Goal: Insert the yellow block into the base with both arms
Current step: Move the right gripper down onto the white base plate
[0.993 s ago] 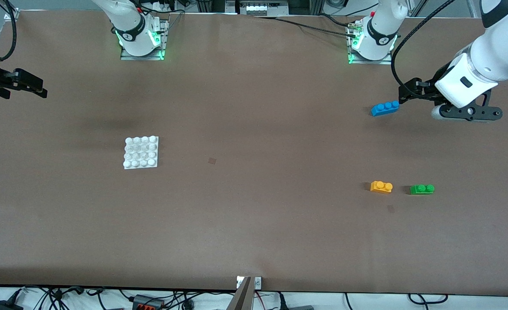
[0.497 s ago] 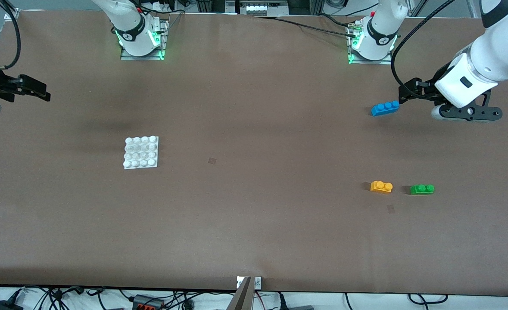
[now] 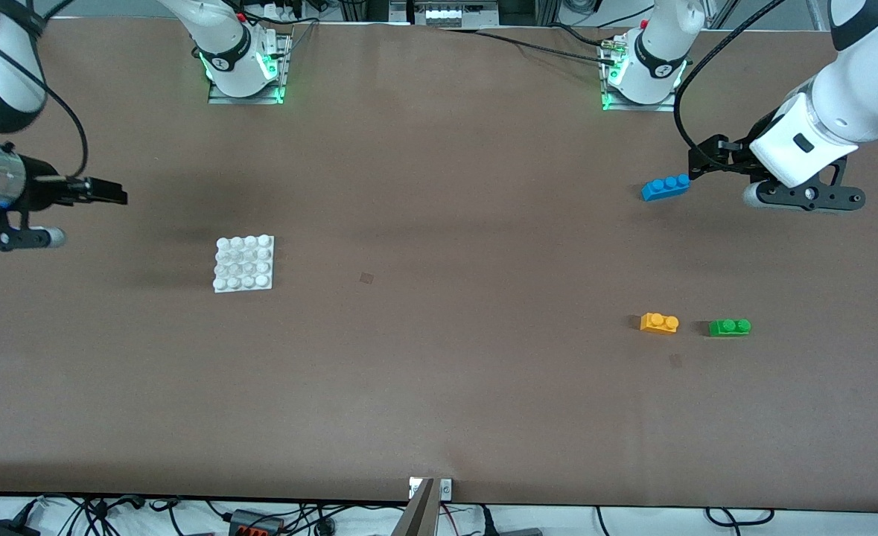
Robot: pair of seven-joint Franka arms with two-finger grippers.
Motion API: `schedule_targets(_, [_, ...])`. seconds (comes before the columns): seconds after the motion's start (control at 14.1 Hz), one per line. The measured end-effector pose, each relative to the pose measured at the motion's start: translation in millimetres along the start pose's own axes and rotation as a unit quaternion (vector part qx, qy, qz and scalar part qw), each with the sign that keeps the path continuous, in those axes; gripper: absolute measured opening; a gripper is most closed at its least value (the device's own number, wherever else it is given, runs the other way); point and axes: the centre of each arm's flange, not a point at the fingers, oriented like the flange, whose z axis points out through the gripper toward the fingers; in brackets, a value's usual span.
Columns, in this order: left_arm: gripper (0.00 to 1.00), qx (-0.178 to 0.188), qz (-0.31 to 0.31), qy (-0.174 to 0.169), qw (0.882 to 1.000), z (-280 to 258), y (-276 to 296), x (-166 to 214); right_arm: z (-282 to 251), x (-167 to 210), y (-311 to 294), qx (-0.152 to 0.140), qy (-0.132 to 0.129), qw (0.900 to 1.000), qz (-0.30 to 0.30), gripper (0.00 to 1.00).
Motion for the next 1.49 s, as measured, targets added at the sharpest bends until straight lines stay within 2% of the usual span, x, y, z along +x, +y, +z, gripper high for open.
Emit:
schedule_targets(0.14, [1.0,0.0,0.0,0.0,1.0,0.2,0.0,0.1,43.9,20.5,-4.9,0.024,-0.002,1.0,0.003,1.0])
schedule_targets(0.28, [1.0,0.0,0.001,0.0,1.0,0.3,0.0,0.2,86.8,44.6,-10.5,0.059,0.008,0.998,0.015,1.0])
schedule_targets(0.35, [1.0,0.0,0.001,0.0,1.0,0.3,0.0,0.2,105.3,55.9,-12.2,0.066,0.012,0.998,0.02,1.0])
schedule_targets(0.64, [1.0,0.0,0.001,0.0,1.0,0.4,-0.2,0.3,165.5,80.2,-39.3,0.053,0.041,0.998,0.012,1.0])
schedule_targets(0.85, [1.0,0.0,0.001,0.0,1.0,0.4,-0.2,0.4,208.2,70.0,-40.3,0.045,0.049,0.998,0.016,1.0])
schedule_targets(1.21, [1.0,0.0,0.0,0.0,1.0,0.4,-1.2,0.5,249.1,53.4,-43.9,0.036,0.059,0.997,0.017,0.99])
schedule_targets(1.28, [1.0,0.0,-0.001,0.0,1.0,0.4,-1.4,0.5,253.7,50.9,-45.5,0.035,0.057,0.998,0.016,0.96])
schedule_targets(1.42, [1.0,0.0,-0.001,0.0,1.0,0.4,-1.7,0.5,256.7,49.3,-46.2,0.035,0.056,0.998,0.016,0.76])
schedule_targets(1.49, [1.0,0.0,-0.001,-0.001,1.0,0.4,-1.7,0.5,257.2,48.9,-46.2,0.034,0.055,0.998,0.016,0.75])
